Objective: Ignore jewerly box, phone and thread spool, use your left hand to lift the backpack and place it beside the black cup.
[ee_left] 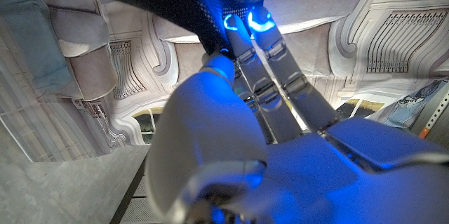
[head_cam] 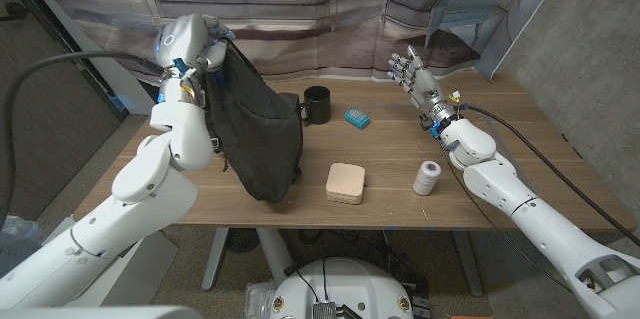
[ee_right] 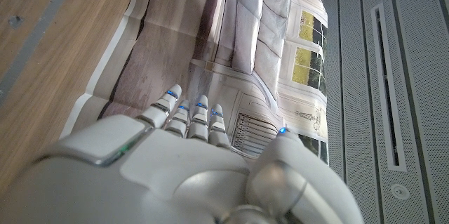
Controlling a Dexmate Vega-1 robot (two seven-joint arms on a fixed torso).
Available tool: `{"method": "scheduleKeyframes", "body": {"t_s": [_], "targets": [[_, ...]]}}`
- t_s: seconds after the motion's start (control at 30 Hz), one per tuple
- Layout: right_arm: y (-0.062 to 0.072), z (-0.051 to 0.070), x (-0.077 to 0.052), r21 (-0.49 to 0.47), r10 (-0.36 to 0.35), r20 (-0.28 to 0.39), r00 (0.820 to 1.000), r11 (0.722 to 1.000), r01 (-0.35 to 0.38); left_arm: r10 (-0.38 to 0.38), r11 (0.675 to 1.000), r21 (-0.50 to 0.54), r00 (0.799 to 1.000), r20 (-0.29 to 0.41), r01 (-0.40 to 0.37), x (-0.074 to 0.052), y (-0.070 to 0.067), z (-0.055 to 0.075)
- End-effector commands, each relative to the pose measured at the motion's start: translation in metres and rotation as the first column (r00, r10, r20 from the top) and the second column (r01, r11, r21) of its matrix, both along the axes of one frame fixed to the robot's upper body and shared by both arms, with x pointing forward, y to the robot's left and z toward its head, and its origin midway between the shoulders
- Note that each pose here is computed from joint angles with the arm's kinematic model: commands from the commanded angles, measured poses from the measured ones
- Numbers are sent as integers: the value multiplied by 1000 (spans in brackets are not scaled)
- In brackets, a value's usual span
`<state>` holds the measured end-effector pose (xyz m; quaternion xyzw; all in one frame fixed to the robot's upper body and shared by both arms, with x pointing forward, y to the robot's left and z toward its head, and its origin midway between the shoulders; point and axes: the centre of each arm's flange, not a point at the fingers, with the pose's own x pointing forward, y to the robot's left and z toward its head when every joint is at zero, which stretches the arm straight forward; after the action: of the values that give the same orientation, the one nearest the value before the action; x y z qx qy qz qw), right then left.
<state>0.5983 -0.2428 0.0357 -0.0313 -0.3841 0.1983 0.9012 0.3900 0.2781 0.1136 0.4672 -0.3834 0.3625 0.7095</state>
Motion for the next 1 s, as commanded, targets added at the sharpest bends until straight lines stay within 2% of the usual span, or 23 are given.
{"method": "scheduleKeyframes", "body": {"t_s": [0.03,0.5,0.83,1.0], "targets": [[-1,4,-6,1,3,15,1000,1000,-3,-10,1000,-11,999,45,11,-11,-3,5],[3,2,-8,-13,11,9,1000,1000,-11,-31,999,-38,998,60,34,-12,-2,16],[2,-3,-9,-7,9,4,1000,1000,-9,-52,999,-14,997,61,53,-4,-6,28],[3,-4,-8,-5,6,5,1000,1000,-6,-50,999,-16,994,100,52,-1,-7,34]]}}
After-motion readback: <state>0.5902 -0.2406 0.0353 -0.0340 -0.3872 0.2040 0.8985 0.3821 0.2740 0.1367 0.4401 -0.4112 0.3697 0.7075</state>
